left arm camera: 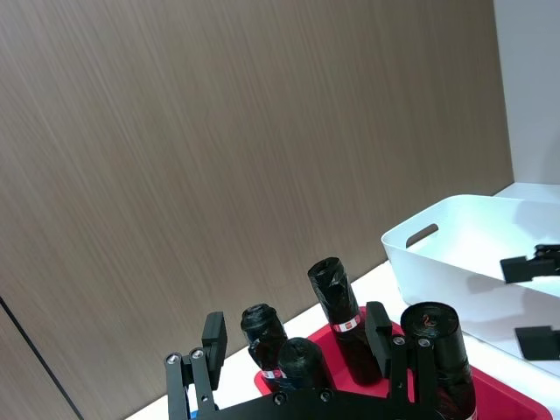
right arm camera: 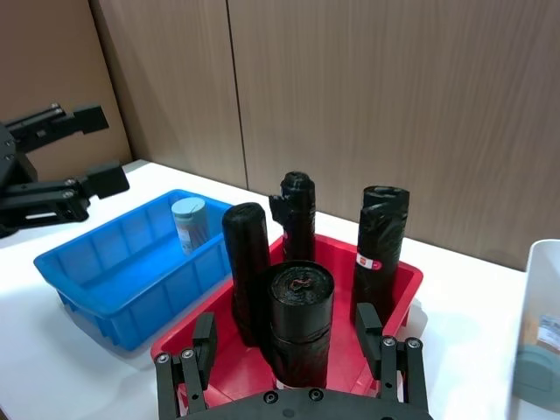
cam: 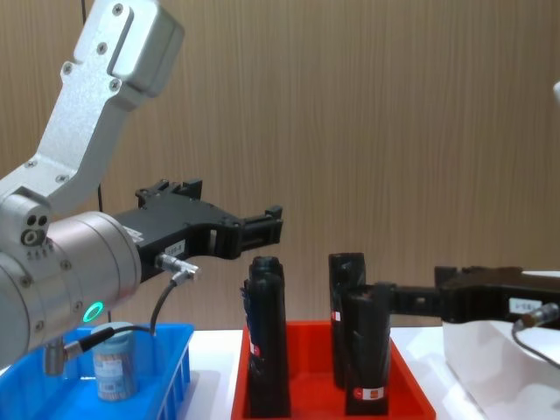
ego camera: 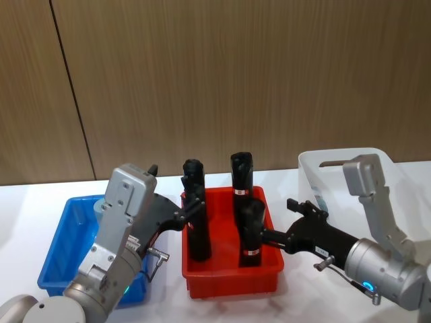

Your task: Pick the cotton swabs from the blue box and place them into the white box.

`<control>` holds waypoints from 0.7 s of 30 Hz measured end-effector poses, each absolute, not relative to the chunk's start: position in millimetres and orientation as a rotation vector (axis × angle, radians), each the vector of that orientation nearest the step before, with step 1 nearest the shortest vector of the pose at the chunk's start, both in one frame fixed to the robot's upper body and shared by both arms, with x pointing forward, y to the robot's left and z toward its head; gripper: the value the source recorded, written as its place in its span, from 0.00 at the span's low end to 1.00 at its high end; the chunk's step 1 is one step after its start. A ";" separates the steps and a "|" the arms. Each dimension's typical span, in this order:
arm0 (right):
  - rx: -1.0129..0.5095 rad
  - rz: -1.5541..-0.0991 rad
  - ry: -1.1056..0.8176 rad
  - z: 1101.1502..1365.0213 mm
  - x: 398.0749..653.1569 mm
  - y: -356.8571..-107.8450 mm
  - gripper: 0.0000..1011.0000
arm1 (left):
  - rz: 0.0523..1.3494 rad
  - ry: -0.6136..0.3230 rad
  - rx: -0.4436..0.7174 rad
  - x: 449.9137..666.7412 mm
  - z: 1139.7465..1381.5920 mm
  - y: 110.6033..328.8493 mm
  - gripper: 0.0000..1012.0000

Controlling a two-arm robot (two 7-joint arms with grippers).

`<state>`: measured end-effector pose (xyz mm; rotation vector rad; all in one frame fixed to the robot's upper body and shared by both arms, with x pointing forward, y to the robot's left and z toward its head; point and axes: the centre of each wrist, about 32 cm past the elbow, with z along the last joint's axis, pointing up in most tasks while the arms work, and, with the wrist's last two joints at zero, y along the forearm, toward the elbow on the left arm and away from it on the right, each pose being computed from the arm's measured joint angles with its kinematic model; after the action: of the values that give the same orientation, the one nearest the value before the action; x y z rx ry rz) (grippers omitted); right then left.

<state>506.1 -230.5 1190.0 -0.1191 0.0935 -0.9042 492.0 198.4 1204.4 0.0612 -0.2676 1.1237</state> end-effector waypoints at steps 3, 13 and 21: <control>-0.126 -0.895 0.100 1187.8 511.7 -228.4 0.99 | 1.124 -0.268 0.061 492.0 1204.4 198.4 0.99; -0.150 -0.889 0.113 1179.6 530.6 -221.1 0.99 | 1.124 -0.268 0.061 492.0 1204.4 198.4 0.99; -0.165 -0.891 0.120 1174.1 541.2 -215.5 0.99 | 1.124 -0.268 0.061 492.0 1204.4 198.4 0.99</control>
<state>541.2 -215.5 1174.1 -0.1651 0.1204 -0.8910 492.0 198.4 1204.4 0.0612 -0.2676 1.1237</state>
